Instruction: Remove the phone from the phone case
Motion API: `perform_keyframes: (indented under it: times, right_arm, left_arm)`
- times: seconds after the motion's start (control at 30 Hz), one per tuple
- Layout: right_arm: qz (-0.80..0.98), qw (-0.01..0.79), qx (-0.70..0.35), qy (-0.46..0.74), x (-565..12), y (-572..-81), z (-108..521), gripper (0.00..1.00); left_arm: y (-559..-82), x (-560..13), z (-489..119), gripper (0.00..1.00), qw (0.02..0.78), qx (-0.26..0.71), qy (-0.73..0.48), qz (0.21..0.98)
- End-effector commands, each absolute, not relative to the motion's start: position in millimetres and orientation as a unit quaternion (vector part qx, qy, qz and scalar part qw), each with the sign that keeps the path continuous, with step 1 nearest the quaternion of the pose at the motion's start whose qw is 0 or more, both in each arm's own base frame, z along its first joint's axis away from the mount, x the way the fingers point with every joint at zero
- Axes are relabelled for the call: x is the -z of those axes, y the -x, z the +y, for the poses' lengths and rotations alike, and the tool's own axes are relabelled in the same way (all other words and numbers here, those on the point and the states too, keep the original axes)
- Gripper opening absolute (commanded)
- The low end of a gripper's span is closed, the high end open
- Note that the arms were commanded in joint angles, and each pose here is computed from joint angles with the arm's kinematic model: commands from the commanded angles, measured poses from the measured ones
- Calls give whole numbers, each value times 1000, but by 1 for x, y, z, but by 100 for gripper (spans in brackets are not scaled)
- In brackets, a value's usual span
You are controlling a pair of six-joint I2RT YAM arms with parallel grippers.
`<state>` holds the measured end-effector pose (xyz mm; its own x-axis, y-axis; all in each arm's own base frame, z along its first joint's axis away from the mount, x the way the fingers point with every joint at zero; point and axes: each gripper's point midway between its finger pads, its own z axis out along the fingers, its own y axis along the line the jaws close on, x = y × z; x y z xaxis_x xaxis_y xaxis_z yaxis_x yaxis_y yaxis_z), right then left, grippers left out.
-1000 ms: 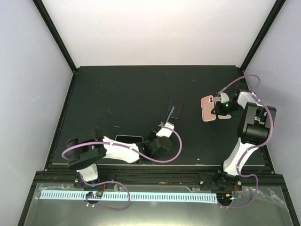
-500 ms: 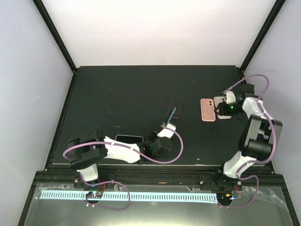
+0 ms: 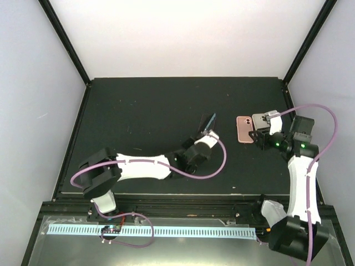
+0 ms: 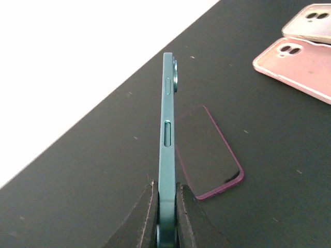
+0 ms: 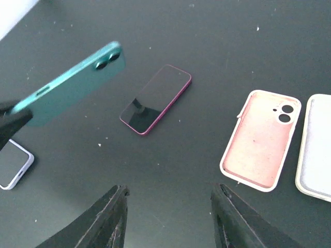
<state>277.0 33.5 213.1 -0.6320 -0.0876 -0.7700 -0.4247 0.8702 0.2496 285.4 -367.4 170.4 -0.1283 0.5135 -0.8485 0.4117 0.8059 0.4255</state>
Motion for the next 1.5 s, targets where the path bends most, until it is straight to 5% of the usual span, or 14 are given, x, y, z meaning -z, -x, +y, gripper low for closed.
perform_keyframes:
  times: [0.0,0.27,0.67,0.8,1.03,1.2,1.47]
  right_arm:
    - [860,442,-221,129,-230,-274,39,46]
    - [851,461,-232,99,-245,-274,39,45]
    - [862,465,-188,71,-232,-275,24,45]
    - [866,458,-188,72,-229,-275,24,45]
    - [872,446,-187,72,-224,-278,22,45]
    - [874,445,-182,73,-221,-278,21,45]
    - [866,463,-172,80,-230,-274,21,45]
  left_arm:
    - [-319,-200,-363,2,563,-130,-356,734]
    - [-366,-141,-328,2,461,-272,-413,737]
    - [-393,-84,-332,2,387,-333,-471,719]
    - [-397,-72,-330,28,370,-345,-475,720]
    - [-394,-70,-329,47,361,-323,-464,741]
    - [-382,-94,-325,81,362,-278,-430,779]
    - [-320,-135,-270,99,348,-160,-304,872]
